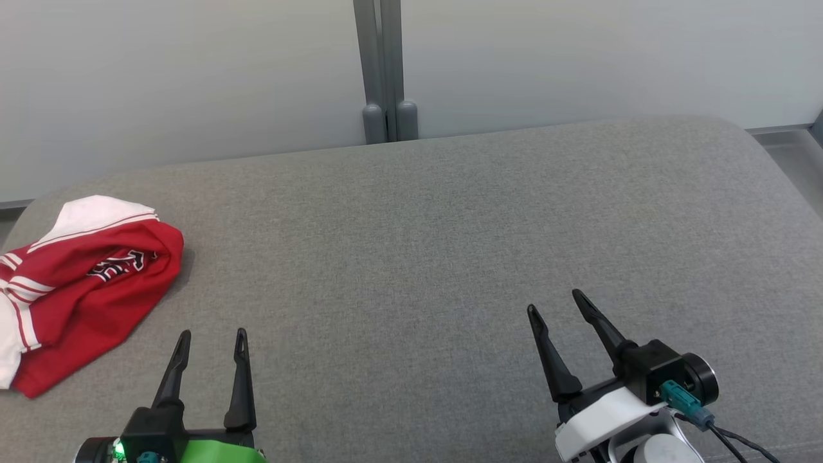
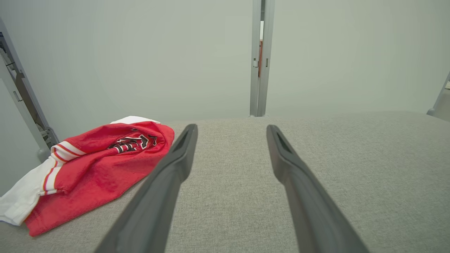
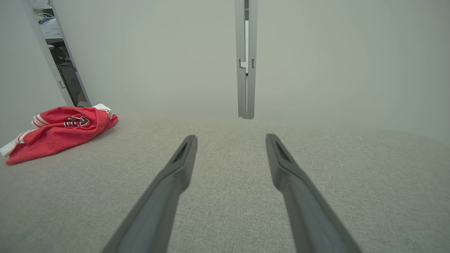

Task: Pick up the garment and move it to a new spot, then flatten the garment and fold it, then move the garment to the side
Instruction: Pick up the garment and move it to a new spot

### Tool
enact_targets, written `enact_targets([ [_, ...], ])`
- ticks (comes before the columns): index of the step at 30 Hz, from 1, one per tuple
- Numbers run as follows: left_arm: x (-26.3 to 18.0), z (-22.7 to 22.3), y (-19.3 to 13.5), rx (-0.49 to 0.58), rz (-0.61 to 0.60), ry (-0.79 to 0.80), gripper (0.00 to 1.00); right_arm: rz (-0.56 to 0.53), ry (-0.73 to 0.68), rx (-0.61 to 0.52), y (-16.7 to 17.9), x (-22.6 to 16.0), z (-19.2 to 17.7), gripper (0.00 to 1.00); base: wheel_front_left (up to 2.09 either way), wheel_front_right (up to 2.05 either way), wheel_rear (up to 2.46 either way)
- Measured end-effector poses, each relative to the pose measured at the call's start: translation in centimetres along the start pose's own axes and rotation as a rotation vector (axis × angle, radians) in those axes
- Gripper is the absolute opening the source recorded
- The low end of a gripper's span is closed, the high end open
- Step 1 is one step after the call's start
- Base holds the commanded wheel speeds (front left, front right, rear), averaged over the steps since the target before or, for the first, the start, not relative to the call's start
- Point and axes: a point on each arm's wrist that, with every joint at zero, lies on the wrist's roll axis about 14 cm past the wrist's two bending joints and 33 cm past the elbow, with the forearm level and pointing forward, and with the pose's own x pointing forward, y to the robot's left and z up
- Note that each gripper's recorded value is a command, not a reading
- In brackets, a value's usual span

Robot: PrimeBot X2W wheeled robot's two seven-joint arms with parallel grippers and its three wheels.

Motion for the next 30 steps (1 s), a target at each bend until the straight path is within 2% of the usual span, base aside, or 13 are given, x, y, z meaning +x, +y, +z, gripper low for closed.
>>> enact_targets([
  [12,-1.0,1.0,2.8,0.031,0.116,-0.030,1.00,0.054,0.007,0.020,1.6,1.1,-0.4,1.00,0.00,0.00,0.00],
  [30,-7.0,0.2,9.3,0.005,0.385,0.008,1.00,0.290,0.018,0.061,9.0,3.7,-1.0,1.00,0.00,0.00,0.00],
])
